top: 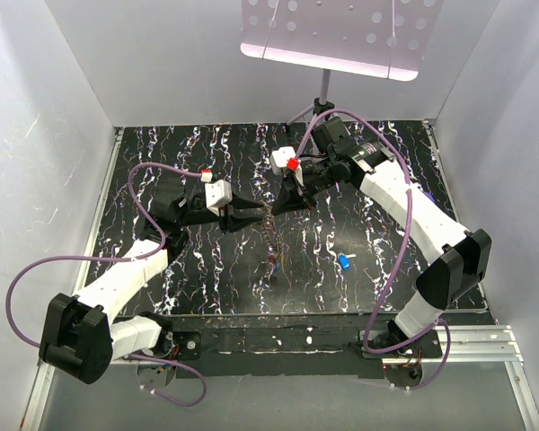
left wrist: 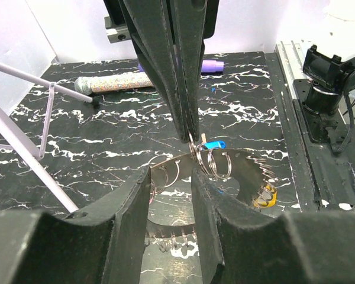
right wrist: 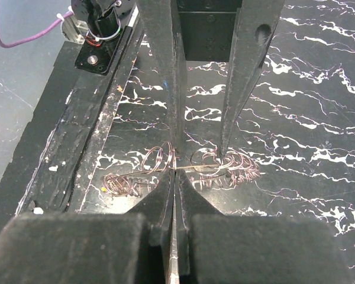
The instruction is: Put the keys on the keyring
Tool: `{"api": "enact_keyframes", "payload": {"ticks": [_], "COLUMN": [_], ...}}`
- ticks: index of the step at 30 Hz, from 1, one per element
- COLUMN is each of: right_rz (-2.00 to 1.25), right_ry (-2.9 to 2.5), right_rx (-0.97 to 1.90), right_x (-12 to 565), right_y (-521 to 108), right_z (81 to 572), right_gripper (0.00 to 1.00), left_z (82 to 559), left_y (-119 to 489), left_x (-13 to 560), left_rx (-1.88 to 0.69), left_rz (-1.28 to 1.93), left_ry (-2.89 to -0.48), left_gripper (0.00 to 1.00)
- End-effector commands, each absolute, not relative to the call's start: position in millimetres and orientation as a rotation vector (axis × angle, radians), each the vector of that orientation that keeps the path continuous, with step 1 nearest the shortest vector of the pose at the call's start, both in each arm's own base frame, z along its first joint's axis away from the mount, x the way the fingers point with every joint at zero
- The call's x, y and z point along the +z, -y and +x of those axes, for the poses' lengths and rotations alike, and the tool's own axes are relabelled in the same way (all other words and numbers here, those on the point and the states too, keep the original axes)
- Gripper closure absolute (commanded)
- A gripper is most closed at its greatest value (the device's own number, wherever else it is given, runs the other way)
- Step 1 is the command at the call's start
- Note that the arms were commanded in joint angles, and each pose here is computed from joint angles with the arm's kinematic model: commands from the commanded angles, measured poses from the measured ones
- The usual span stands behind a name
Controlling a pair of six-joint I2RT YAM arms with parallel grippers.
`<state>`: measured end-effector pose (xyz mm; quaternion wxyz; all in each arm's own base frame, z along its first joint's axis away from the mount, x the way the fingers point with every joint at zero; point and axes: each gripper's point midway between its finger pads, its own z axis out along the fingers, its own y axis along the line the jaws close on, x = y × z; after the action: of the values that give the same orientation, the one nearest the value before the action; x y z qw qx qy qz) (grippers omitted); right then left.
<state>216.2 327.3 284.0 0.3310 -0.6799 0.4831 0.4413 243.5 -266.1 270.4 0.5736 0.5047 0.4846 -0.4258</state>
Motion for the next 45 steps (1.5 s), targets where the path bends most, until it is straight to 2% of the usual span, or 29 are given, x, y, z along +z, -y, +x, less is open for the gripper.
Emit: {"api": "enact_keyframes", "payload": {"ticks": [1,18,22,33,41,42,43,44,45], "right_rz": [-1.758,-1.729,-1.726,-1.727,-1.728,-1.722,-1.706,-1.677,-1.645], "right_ry": [-1.179,-1.201,-1.206,-1.215,-1.217,-1.229,-1.245,-1.271,-1.290], "right_rx": [1.173,1.185,1.184,1.184,1.208,1.216,1.228,1.250,1.278], "right_x": [305.9,309.4,308.4,307.0,308.5,309.0,310.8,314.9,320.7], "right_y": [-329.5,-332.1,-333.3,-333.7,-331.7,-331.2,-330.1,-328.8,-325.8], "right_z": [208.4,210.0,210.3,208.9,203.5,203.2,204.0,205.8,208.3], "right_gripper": [0.99,0.99,0.99,0.99,0.99,0.94,0.82,0.66,0.56], "left_z": [236.5,232.5,233.3,237.1,245.0,244.9,244.0,243.0,241.1], "left_y": [269.3,274.4,276.7,278.4,275.0,273.9,272.8,271.6,271.2], "left_x": [285.6,291.6,292.4,293.2,289.9,291.4,289.7,291.6,290.7], "left_rx": [-1.017,-1.068,-1.077,-1.076,-1.030,-1.018,-1.010,-0.998,-0.991], "left_rz": [1.195,1.188,1.182,1.165,1.128,1.118,1.113,1.116,1.126], "left_ry": [-1.070,-1.059,-1.064,-1.093,-1.143,-1.132,-1.125,-1.107,-1.099], "left_gripper": [0.67,0.71,0.75,1.00,1.00,1.00,1.00,1.00,1.00]}}
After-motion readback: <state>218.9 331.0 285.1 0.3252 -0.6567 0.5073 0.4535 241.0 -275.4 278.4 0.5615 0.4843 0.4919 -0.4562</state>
